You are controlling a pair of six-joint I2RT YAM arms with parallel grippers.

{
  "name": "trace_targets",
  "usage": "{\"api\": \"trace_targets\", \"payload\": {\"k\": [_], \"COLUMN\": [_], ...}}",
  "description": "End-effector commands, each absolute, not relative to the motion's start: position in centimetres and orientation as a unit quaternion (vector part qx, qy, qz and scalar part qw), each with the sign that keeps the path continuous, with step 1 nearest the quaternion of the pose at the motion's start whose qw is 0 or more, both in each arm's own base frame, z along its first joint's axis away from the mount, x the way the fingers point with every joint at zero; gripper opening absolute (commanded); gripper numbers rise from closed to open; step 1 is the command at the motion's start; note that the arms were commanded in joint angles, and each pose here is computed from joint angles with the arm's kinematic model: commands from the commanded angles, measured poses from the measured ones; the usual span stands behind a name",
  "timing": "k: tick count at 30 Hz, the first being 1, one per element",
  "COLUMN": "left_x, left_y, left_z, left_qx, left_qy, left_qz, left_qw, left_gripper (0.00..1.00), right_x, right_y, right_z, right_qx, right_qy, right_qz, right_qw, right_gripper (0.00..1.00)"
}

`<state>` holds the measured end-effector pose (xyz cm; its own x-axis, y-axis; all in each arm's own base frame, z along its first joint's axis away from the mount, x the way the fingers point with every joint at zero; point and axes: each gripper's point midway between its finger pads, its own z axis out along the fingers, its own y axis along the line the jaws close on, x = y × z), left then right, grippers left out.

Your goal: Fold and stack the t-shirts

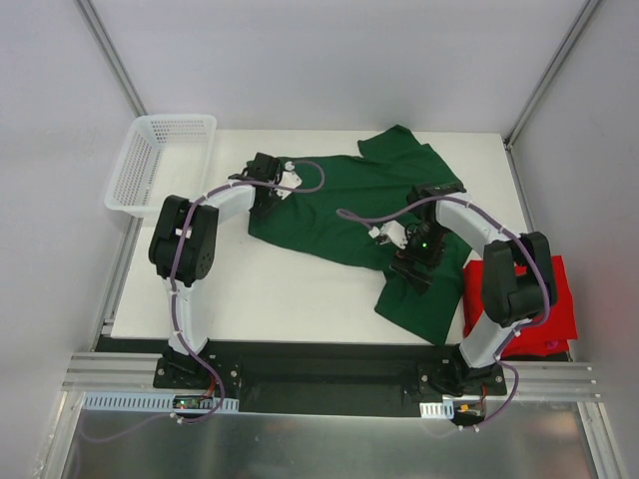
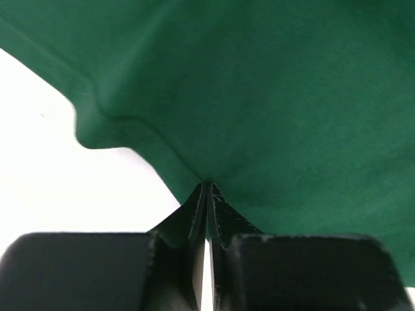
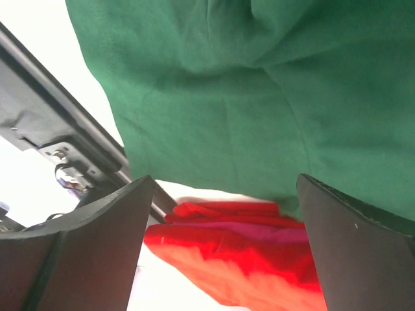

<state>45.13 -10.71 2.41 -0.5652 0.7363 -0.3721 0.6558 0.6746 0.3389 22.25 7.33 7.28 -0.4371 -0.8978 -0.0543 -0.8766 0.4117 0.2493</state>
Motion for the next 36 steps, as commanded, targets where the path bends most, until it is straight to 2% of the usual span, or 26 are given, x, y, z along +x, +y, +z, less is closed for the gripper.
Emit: {"api": "trace_targets", "payload": {"k": [1,8,18,24,26,27,29,30,31,33,36], "left_x": [44.0,42.3,41.9,41.6,40.9,40.4,39.3,38.4,37.8,35.7,33.5], "left_y": [-9.3,-7.2,-6.0,-6.4,-6.5,-6.4,-6.3,-6.5,-6.6,-7.1,-7.1], "left_z": [2.2,3.6,12.9,14.4,13.5,12.6,11.6,10.5,10.1,8.6,6.9], "left_qx": [0.398,0.384,0.36,0.355,0.358,0.359,0.362,0.369,0.374,0.407,0.451], "left_qy": [0.883,0.887,0.865,0.866,0.871,0.876,0.881,0.884,0.885,0.878,0.863], "left_qz": [0.089,0.099,0.141,0.134,0.123,0.121,0.112,0.1,0.093,0.078,0.079], "left_qw": [0.231,0.235,0.319,0.327,0.312,0.3,0.282,0.268,0.261,0.24,0.213], "left_gripper": [0.0,0.0,0.0,0.02,0.12,0.31,0.47,0.6,0.8,0.9,0.92], "right_x": [22.9,23.6,24.3,24.8,25.0,24.9,24.9,24.8,24.6,24.4,24.2], "right_y": [7.6,8.3,8.5,8.7,9.1,9.1,9.2,9.2,9.2,9.1,9.1], "right_z": [5.4,2.8,1.4,1.9,2.2,2.4,2.5,2.4,2.3,2.2,2.0], "right_qx": [0.567,0.593,0.597,0.602,0.6,0.599,0.598,0.598,0.599,0.598,0.598], "right_qy": [-0.818,-0.799,-0.794,-0.79,-0.793,-0.793,-0.794,-0.794,-0.793,-0.793,-0.793], "right_qz": [-0.082,-0.037,-0.008,0.009,0.003,0.002,0.002,0.002,0.001,0.0,0.0], "right_qw": [0.057,0.095,0.114,0.112,0.105,0.108,0.107,0.109,0.112,0.114,0.118], "right_gripper": [0.96,0.96,0.96,0.96,0.96,0.96,0.96,0.96,0.96,0.96,0.96]}}
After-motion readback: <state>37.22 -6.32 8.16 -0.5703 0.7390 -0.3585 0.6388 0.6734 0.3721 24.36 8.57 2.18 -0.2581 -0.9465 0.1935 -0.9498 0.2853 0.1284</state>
